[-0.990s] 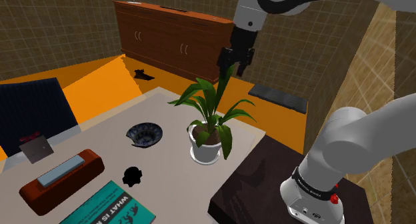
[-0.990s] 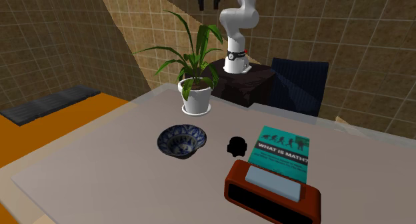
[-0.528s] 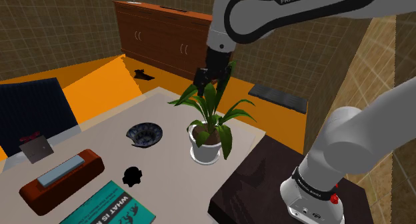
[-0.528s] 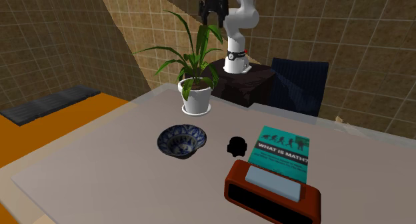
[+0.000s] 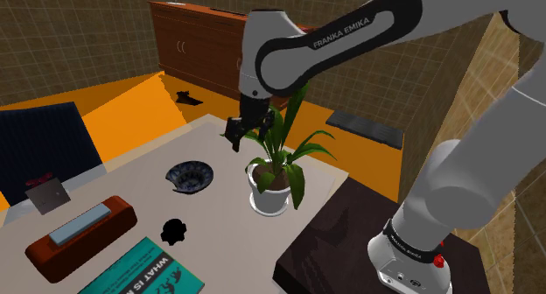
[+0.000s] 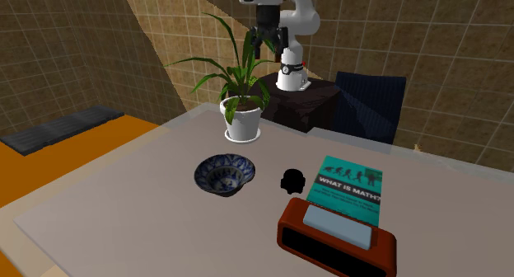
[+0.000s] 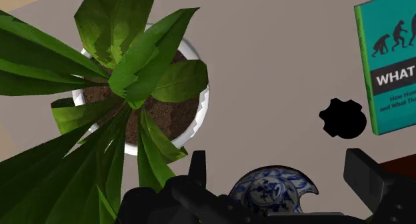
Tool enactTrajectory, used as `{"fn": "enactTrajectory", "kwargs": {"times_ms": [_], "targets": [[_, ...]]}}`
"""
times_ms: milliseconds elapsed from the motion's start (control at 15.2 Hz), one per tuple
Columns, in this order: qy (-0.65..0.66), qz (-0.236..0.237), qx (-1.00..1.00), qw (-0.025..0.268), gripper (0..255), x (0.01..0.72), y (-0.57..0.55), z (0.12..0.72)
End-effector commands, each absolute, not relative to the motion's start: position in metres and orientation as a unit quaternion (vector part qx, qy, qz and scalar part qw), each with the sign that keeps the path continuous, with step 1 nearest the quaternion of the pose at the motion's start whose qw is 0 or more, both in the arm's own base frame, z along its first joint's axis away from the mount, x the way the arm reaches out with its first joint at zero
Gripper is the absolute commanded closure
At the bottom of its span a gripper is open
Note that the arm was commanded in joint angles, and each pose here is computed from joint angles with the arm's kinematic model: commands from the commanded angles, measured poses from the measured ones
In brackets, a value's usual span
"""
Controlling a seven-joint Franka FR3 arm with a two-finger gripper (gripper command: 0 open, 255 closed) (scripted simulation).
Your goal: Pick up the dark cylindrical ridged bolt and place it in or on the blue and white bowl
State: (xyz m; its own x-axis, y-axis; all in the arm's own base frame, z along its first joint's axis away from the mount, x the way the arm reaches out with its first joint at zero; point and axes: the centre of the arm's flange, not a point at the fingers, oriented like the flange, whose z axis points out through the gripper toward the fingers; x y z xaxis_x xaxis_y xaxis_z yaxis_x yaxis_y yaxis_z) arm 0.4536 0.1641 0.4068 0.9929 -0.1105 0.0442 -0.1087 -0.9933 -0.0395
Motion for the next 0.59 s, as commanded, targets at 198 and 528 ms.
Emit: {"fn": "enactTrajectory", "kwargs": {"times_ms": [198,528], "targets": [[0.049,-0.019,-0.999,0.015,0,0.483,0.203,0.359],[0.043,-0.014,-0.999,0.011,0,0.511,0.240,0.310]]}}
